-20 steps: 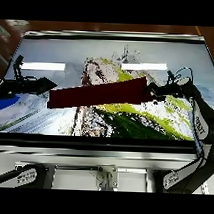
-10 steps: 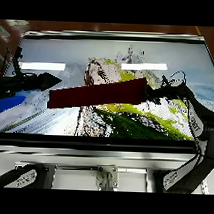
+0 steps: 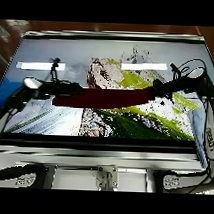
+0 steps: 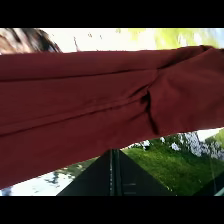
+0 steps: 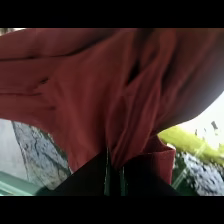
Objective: Fold the shirts.
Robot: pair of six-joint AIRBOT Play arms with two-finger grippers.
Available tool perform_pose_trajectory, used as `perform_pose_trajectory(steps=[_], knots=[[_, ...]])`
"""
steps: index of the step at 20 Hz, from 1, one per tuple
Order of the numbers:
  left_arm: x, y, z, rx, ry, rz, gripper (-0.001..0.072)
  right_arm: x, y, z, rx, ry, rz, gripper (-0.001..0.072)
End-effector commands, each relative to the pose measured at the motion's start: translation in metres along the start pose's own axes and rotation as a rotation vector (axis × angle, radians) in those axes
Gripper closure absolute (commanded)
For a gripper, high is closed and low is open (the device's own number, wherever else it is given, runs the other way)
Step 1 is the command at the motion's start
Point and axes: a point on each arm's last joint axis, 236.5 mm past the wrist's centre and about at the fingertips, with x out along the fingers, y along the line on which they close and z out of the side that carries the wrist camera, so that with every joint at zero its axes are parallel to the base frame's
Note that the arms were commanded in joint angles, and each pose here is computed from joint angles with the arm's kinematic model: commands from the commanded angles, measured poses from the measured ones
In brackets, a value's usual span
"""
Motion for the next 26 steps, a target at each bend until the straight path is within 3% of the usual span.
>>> perform_pose_trajectory(steps=[1,12,16,20,23,26], knots=[[0.068,-0.025,-0.048,-0.092,0.080,-0.050,0.0669,-0.043,0.020,-0.025,-0.066,0.018,-0.033,0.0651],[0.145,-0.102,-0.119,-0.315,0.024,-0.063,0.0669,-0.137,0.079,-0.081,-0.227,-0.074,-0.039,0.0651],[0.174,-0.141,-0.158,-0.417,0.106,-0.124,0.0671,-0.155,0.089,-0.093,-0.227,-0.111,-0.045,0.0651],[0.177,-0.156,-0.141,-0.454,0.124,-0.201,0.0672,-0.162,0.096,-0.095,-0.223,-0.134,-0.032,0.0651],[0.144,-0.145,-0.097,-0.371,0.032,-0.188,0.0673,-0.152,0.106,-0.100,-0.251,-0.117,-0.031,0.0651],[0.078,-0.136,-0.028,-0.100,-0.175,-0.139,0.0674,-0.112,0.131,-0.106,-0.361,-0.116,-0.035,0.0651]])
